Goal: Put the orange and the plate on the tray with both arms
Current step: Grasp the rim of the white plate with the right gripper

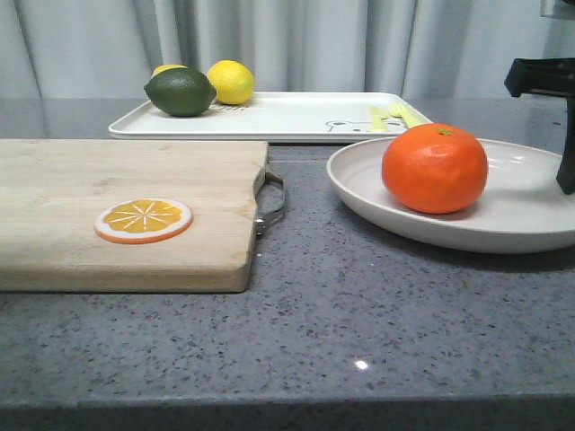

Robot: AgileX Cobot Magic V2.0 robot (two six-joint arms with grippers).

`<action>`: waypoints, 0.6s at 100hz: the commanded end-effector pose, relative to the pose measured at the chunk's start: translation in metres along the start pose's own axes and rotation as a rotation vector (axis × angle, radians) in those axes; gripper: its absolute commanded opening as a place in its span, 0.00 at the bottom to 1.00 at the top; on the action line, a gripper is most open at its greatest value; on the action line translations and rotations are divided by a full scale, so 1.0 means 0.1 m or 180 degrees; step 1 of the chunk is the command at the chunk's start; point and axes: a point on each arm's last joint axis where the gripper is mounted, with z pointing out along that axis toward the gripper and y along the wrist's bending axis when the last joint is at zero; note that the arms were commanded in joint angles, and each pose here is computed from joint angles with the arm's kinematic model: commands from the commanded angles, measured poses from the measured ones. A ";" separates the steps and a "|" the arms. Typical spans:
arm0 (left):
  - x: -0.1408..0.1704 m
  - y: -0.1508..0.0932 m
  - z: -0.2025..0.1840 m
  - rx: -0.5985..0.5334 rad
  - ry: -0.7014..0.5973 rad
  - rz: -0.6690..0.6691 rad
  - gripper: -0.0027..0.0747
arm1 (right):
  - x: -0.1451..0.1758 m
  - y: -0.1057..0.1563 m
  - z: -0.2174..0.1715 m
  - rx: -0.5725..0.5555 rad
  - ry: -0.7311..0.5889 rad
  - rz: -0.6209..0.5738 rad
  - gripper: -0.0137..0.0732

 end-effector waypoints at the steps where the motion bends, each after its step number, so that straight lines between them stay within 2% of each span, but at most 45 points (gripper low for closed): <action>1: -0.13 -0.03 -0.05 0.0040 -0.0306 -0.0067 0.01 | -0.09 0.03 -0.15 -0.0065 -0.0256 -0.0027 0.18; 15: -0.13 -0.03 -0.05 0.0040 -0.0306 -0.0067 0.01 | -0.09 0.03 -0.15 -0.0069 -0.0272 -0.0027 0.07; 60: -0.13 -0.03 -0.05 0.0043 -0.0306 -0.0072 0.01 | -0.19 0.12 -0.33 -0.0383 -0.0494 0.0138 0.08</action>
